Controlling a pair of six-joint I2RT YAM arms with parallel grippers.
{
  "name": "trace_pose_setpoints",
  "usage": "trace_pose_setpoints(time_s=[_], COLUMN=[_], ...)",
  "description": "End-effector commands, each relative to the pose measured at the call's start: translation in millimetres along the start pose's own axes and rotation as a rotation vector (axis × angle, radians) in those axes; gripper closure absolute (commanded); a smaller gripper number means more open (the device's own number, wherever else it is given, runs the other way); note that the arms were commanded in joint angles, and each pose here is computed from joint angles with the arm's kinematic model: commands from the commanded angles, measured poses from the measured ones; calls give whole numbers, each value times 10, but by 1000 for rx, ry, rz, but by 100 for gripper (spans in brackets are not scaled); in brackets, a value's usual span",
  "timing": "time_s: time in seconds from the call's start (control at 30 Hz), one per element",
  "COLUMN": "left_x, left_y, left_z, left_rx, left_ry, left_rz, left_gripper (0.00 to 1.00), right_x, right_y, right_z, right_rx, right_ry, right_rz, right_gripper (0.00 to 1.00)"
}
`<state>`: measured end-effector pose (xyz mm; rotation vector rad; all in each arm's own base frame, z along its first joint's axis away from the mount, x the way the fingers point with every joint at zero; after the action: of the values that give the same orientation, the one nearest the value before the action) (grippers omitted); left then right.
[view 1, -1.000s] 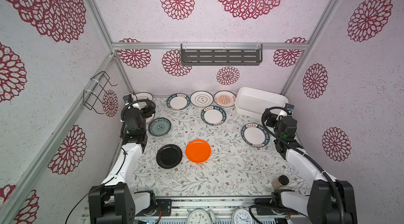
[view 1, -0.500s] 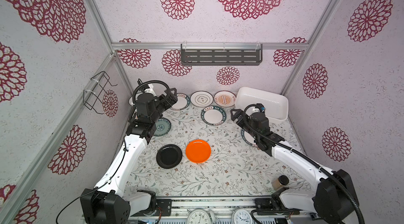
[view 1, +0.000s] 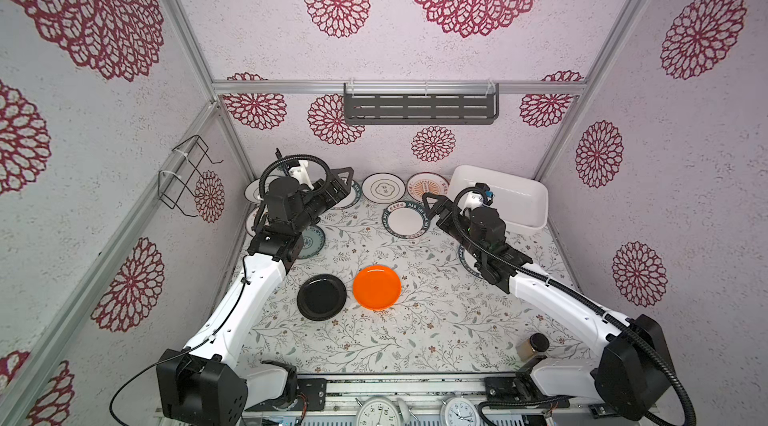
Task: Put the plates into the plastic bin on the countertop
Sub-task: 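Lower the right gripper onto the green-rimmed plate's edge while the left arm reaches forward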
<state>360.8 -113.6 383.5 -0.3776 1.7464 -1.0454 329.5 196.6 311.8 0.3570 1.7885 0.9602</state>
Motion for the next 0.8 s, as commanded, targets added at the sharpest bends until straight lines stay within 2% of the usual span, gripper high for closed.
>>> trace_pose_setpoints(time_s=[0.0,0.2,0.4,0.53,0.63,0.77], left_x=[77,456,862,1032,1099,1177], left_y=[106,219,153,131,89,0], left_z=[132,484,715,886,1064,1295], left_rx=[-46,-45,6,34,53,70], left_ry=[91,419,633,701,712,708], left_rz=[66,142,279,290,279,262], left_gripper=[3,3,3,3,3,3], right_x=[-137,-170,-180,-167,-171,-214], right_y=[-327,-993,-1590,-1875,-2067,-2224], right_z=[-144,-425,-731,-917,-1068,-1076], right_rx=[184,474,650,721,807,764], right_ry=[-80,-47,-9,20,-2,-1], right_rz=[40,31,114,137,205,221], right_gripper=[1,1,1,1,2,2])
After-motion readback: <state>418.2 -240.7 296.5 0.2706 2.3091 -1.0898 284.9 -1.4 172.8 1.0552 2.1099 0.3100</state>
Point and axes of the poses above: each gripper's point midway between its finger pads, its own z axis out along the fingers, its own y axis along the line the jaws close on, x = y × z, the point moved 6 cm from there along -z, back along the fingers, and after that the axes turned 4 degrees about -z, right-handed, at the moved point
